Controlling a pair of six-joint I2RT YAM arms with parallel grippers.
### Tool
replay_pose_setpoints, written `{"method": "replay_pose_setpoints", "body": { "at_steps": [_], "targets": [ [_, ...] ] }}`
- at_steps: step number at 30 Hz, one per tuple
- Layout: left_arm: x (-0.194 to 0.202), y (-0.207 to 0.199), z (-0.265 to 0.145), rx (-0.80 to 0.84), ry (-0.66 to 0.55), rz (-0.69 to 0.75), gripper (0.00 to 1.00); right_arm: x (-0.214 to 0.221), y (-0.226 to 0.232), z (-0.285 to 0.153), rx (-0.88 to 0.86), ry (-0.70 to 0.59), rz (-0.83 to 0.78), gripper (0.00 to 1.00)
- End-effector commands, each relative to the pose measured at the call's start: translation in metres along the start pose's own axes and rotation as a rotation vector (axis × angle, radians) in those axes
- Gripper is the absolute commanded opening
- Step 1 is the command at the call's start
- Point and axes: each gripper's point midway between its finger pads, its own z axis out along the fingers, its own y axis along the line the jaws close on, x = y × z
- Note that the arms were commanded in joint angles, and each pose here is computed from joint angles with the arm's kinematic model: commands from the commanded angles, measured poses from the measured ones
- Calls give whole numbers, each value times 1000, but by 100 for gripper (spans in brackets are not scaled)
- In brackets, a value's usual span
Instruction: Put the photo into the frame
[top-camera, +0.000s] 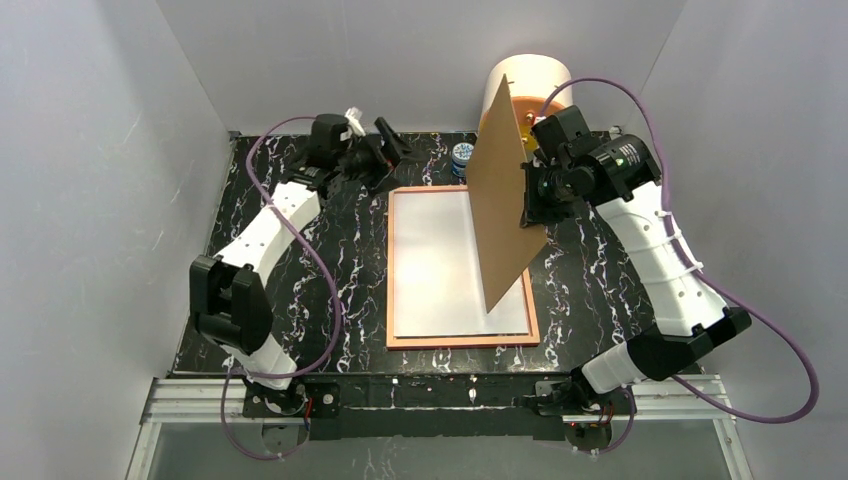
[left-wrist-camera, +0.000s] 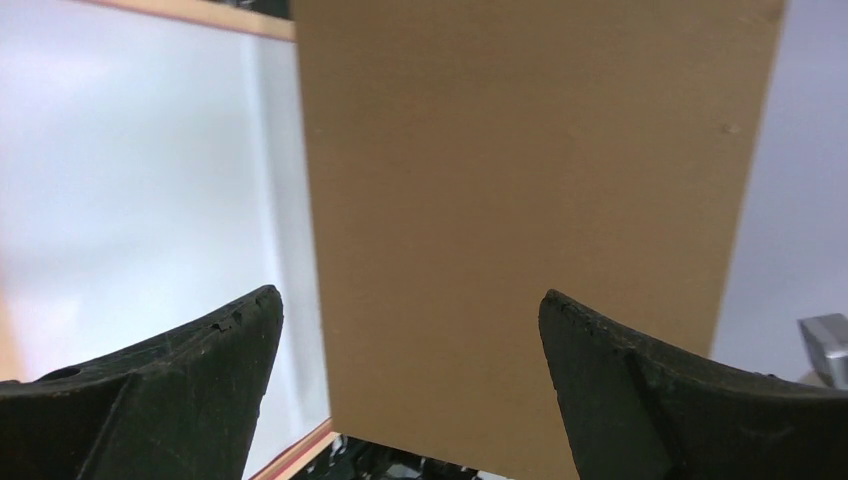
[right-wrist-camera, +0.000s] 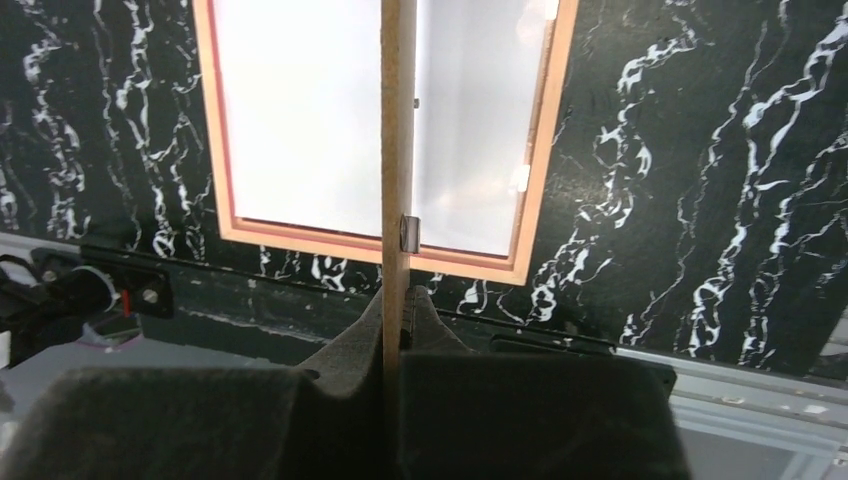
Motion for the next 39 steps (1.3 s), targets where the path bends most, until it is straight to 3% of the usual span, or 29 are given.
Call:
{"method": "replay_pose_setpoints", "body": {
  "at_steps": [1,8,17,30,35,39],
  "targets": [
    [0,-58,18,63,-45,18,98,-31,1,-1,32,-166,-58,1],
    [-9,-103,24,60,-137,108,98,-37,15,13,85,-202,-107,1],
    [-3,-139,30,139,-115,178,98,-19,42,29,165,-168,-225,1],
    [29,-82,-8,-83,-51,132,98,15,98,54,162,-116,-387,16],
    [42,-69,-23,-119,-29,92,86,29,123,63,105,-88,-389,21],
    [60,-53,-23,-151,39,43,65,41,140,69,54,-71,-372,21]
  ]
}}
